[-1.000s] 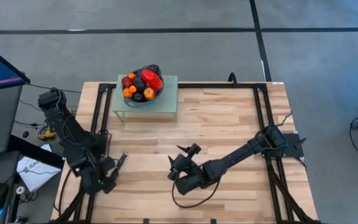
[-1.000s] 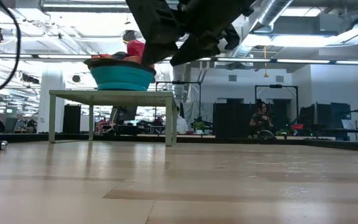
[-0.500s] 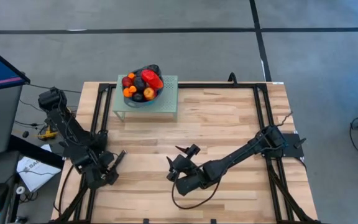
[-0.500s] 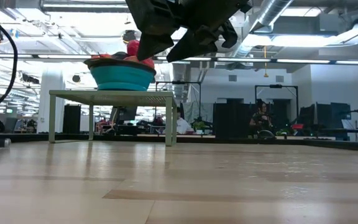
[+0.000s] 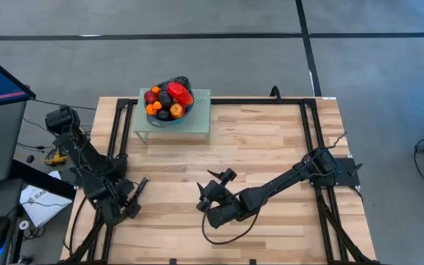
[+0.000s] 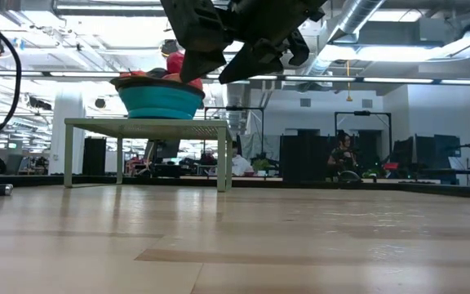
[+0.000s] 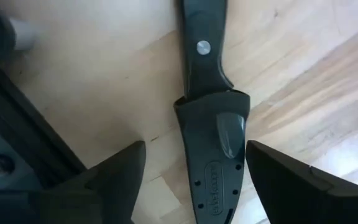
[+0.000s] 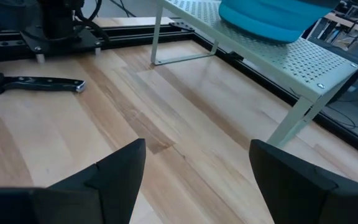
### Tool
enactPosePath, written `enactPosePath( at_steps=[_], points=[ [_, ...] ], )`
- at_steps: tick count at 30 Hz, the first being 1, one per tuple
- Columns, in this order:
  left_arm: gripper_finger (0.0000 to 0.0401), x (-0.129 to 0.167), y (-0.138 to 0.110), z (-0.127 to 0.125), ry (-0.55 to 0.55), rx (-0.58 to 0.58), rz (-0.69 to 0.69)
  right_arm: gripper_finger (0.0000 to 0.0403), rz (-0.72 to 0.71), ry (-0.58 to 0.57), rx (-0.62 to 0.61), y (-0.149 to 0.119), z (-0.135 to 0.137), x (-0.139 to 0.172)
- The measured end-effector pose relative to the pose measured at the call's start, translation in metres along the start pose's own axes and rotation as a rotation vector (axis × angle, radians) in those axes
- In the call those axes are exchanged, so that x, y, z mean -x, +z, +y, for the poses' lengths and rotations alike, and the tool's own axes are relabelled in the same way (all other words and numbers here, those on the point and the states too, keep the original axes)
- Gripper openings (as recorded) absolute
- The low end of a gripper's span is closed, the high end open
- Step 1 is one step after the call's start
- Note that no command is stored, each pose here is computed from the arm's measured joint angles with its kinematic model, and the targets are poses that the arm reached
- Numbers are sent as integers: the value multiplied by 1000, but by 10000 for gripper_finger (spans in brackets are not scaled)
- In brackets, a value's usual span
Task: Pick & Place Fruit
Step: Put the black knife on the shelf
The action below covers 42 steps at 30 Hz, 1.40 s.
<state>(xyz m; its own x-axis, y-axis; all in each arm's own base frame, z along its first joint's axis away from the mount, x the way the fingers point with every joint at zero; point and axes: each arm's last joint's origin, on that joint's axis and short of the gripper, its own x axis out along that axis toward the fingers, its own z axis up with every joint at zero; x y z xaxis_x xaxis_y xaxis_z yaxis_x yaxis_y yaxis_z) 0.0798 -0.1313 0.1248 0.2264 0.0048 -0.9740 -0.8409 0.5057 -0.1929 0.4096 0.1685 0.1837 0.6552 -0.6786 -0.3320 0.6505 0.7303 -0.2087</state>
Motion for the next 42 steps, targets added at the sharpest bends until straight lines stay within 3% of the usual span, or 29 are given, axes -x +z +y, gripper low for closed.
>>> enactPosePath(
  at_steps=[16,32,42],
  points=[
    [264,6,3,-3,-20,72,-15,281,0,0,0,0,0,0],
    [261,-2,16,-10,45,-14,-46,281,0,-1,-1,0,0,-1],
    [161,-3,19,-6,68,-46,-115,281,0,-2,-1,0,0,-1]
  ],
)
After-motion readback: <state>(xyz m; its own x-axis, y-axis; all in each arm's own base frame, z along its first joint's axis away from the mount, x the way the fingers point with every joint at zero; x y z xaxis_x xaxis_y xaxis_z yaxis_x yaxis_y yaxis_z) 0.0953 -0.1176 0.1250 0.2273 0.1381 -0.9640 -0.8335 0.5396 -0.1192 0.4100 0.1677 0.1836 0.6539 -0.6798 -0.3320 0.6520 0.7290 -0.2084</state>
